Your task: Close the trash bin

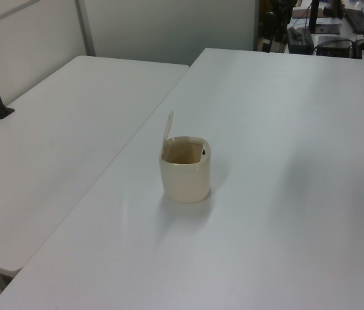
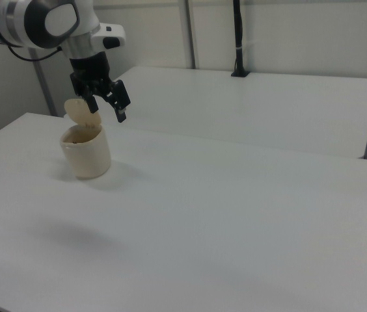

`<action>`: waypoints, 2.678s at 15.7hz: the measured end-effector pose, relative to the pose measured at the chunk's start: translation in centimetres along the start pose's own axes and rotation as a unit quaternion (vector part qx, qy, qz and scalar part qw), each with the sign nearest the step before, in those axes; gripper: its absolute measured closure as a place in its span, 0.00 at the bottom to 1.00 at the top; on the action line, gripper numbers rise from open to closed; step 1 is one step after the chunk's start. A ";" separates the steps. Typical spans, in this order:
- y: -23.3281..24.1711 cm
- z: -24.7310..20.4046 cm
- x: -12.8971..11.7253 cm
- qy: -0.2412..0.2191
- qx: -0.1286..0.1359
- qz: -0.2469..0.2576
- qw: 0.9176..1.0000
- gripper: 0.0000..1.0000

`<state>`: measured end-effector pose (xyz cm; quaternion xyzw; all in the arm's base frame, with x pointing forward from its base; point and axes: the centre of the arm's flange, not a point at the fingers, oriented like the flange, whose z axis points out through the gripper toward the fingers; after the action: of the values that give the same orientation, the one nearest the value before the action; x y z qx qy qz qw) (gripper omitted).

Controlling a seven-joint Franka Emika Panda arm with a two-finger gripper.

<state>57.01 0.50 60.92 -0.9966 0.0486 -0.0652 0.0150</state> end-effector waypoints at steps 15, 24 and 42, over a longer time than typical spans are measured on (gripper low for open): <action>-1.7 0.4 -0.6 -0.022 0.005 0.026 0.999 0.00; -11.1 -1.6 2.8 0.048 0.062 0.299 0.951 0.00; -23.0 5.1 7.8 0.116 0.206 0.460 0.856 0.99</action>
<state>67.58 22.74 57.72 -0.8200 0.4884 -0.1744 0.2422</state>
